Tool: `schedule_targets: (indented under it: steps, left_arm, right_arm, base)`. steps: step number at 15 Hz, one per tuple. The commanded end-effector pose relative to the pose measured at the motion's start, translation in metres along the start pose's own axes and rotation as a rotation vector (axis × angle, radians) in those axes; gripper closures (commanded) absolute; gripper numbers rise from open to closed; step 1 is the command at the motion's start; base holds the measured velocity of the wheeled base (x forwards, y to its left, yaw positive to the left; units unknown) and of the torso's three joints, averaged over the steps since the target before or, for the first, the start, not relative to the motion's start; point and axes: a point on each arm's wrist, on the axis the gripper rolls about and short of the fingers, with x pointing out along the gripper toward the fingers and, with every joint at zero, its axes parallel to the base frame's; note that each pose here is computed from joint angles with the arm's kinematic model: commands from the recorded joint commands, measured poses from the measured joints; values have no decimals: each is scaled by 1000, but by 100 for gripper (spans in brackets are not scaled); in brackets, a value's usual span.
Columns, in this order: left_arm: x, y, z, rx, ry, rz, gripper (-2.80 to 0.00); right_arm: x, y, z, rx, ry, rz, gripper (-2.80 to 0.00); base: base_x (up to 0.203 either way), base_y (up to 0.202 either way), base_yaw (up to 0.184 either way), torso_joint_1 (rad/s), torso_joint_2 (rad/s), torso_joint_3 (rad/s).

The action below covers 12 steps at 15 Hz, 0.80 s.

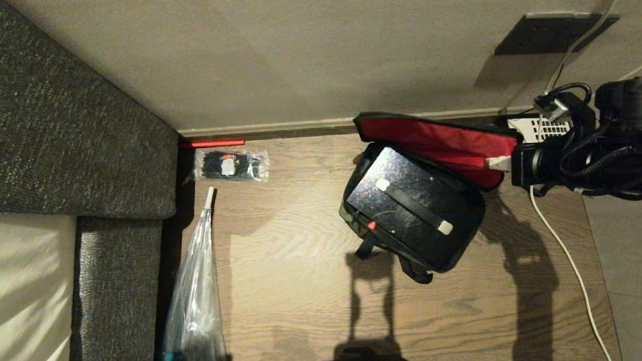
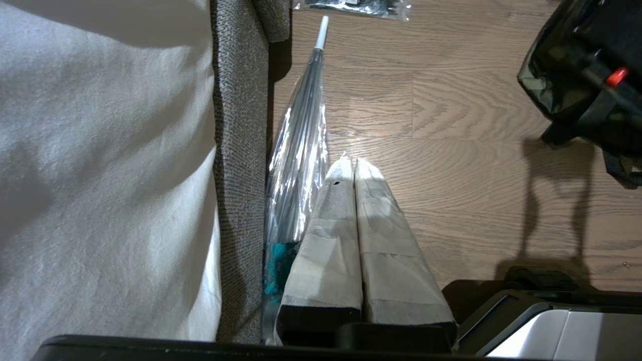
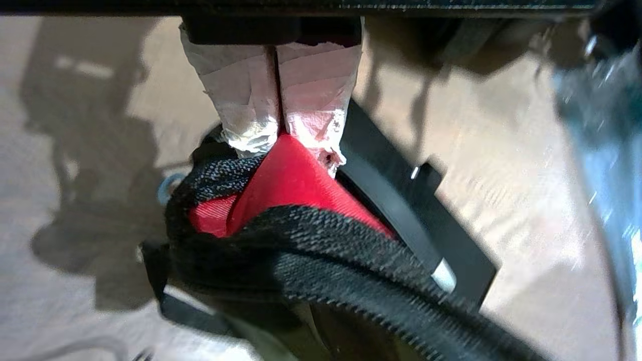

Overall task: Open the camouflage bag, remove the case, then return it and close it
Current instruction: Close the top of the storage box

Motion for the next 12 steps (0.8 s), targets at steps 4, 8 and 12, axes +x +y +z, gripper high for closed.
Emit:
schedule_targets:
  steps: [4,8,12]
  left_arm:
    - [0,0,0,0,-2,1,0]
    - [0,0,0,0,-2,1,0]
    - [0,0,0,-1,-2,1,0]
  right_arm:
    - [42,-23,-3,7,-20,-32,0]
    - [35,-27,5,-3,-66,-47,0]
    - [-14,-17,21,-14,-126,-83,0]
  base:
    - [0,0,0,0,0,0]
    - [0,0,0,0,0,0]
    - [0,0,0,0,0,0]
